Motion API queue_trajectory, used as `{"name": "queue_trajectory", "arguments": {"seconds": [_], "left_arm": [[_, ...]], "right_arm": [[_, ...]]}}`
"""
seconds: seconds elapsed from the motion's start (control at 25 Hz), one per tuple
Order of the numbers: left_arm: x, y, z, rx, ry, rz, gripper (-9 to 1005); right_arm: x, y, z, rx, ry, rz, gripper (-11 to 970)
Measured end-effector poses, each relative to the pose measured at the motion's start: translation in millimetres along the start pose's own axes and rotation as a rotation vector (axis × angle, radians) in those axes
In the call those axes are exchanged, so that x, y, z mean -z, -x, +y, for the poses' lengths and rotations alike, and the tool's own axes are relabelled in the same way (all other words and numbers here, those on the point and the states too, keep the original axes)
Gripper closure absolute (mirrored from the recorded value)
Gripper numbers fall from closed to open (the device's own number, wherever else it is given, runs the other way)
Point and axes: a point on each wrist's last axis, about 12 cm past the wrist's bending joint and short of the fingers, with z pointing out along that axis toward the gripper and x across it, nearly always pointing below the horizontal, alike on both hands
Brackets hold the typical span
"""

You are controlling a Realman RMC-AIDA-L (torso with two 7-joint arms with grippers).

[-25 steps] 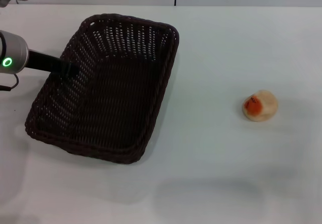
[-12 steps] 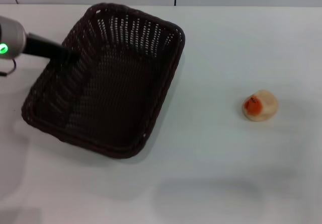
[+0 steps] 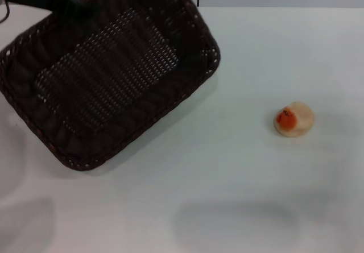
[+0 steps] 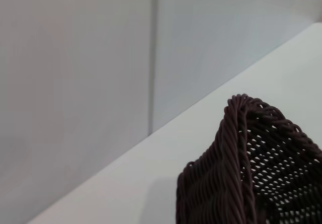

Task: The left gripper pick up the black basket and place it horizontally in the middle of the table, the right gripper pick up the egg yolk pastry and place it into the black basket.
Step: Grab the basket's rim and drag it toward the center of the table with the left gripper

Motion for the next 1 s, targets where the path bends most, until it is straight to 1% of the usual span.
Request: {"name": "queue_trajectory", "arguments": {"seconds": [0.04, 0.12, 0.16, 0.2, 0.28, 0.32, 0.4, 0.44, 0.48, 0.52, 0.56, 0.6, 0.64, 0.68, 0.72, 0.76, 0.8, 0.84, 1.0], "left_arm": [[0.0, 0.0, 0.0, 0.0, 0.0, 0.0, 793], [0.0, 8.6, -2.4, -0.052, -0.034, -0.009, 799], [-0.8, 12.5, -3.8, -0.079, -0.049, -0.009, 802], [-3.4, 21.2, -7.6, -0.137, -0.082, -0.008, 806], [-4.7, 24.4, -9.1, -0.155, -0.093, -0.007, 803], [-8.1, 32.3, -13.6, -0.203, -0.124, -0.004, 801], [-12.2, 40.5, -20.4, -0.261, -0.166, -0.001, 797], [-12.2, 40.5, -20.4, -0.261, -0.166, -0.001, 796], [-15.3, 46.8, -27.1, -0.307, -0.202, 0.003, 794], [-15.3, 46.8, -27.1, -0.307, -0.202, 0.003, 792], [-17.0, 50.1, -31.3, -0.337, -0.223, 0.007, 791], [-20.3, 55.4, -38.0, -0.383, -0.249, 0.018, 789], [-20.3, 55.4, -38.0, -0.383, -0.249, 0.018, 787], [-22.6, 57.7, -41.9, -0.406, -0.261, 0.027, 786], [-28.1, 61.5, -50.6, -0.451, -0.284, 0.052, 784], [-28.1, 61.5, -50.6, -0.451, -0.284, 0.052, 782], [-33.7, 63.2, -59.2, -0.488, -0.306, 0.074, 781], [-33.7, 63.2, -59.2, -0.488, -0.306, 0.074, 779], [-46.6, 63.8, -77.2, -0.558, -0.349, 0.086, 772]], "right_arm": [[0.0, 0.0, 0.0, 0.0, 0.0, 0.0, 483], [0.6, 0.0, -1.4, 0.003, -0.004, 0.001, 483], [0.6, 0.0, -1.4, 0.003, -0.004, 0.001, 483], [1.8, 0.0, -2.6, 0.004, -0.008, 0.004, 483], [2.4, 0.0, -3.2, 0.005, -0.01, 0.005, 483], [3.3, 0.1, -4.1, 0.008, -0.013, 0.006, 483], [4.5, 0.3, -5.1, 0.01, -0.017, 0.007, 484], [4.5, 0.3, -5.1, 0.01, -0.017, 0.007, 484], [5.9, 0.7, -6.0, 0.012, -0.021, 0.005, 484], [5.9, 0.7, -6.0, 0.012, -0.021, 0.005, 484], [6.6, 1.0, -6.4, 0.013, -0.023, 0.005, 484], [7.6, 1.0, -7.0, 0.013, -0.027, 0.006, 484], [7.6, 1.0, -7.0, 0.013, -0.027, 0.006, 484], [8.0, 0.9, -7.4, 0.013, -0.029, 0.007, 484], [9.2, 0.8, -8.5, 0.014, -0.035, 0.011, 484], [9.2, 0.8, -8.5, 0.014, -0.035, 0.011, 484], [10.1, 0.7, -8.9, 0.015, -0.037, 0.012, 484], [10.1, 0.7, -8.9, 0.015, -0.037, 0.012, 484], [10.4, 0.9, -8.6, 0.012, -0.039, 0.012, 484]]}}
